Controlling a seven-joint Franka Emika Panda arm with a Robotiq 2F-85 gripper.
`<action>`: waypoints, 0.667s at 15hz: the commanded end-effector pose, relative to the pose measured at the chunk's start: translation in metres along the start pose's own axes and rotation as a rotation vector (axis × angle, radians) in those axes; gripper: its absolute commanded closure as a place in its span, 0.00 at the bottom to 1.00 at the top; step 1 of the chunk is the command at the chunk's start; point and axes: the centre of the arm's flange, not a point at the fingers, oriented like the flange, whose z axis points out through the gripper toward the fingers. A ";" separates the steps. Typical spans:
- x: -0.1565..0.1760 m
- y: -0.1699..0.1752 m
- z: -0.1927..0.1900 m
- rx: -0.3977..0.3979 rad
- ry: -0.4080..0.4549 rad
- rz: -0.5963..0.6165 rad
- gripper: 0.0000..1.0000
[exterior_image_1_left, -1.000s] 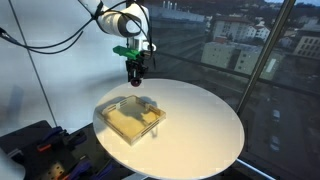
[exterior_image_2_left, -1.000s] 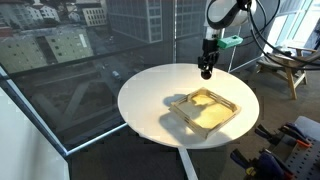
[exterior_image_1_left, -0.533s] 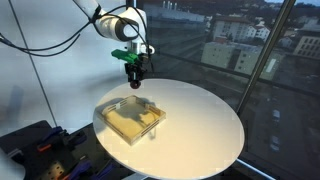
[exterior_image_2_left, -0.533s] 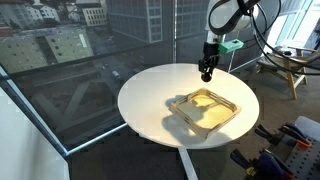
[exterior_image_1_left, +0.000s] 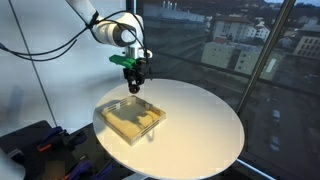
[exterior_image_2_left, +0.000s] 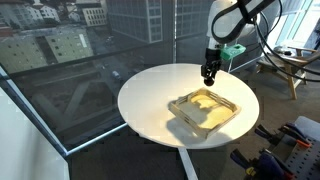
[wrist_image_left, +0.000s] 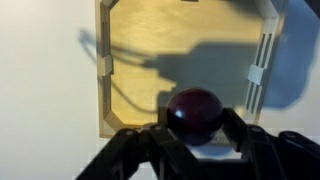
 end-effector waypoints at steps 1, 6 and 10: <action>-0.010 -0.001 0.005 -0.036 0.005 0.013 0.67; -0.016 -0.001 0.019 -0.036 -0.008 0.021 0.67; -0.016 -0.001 0.029 -0.039 0.002 0.034 0.67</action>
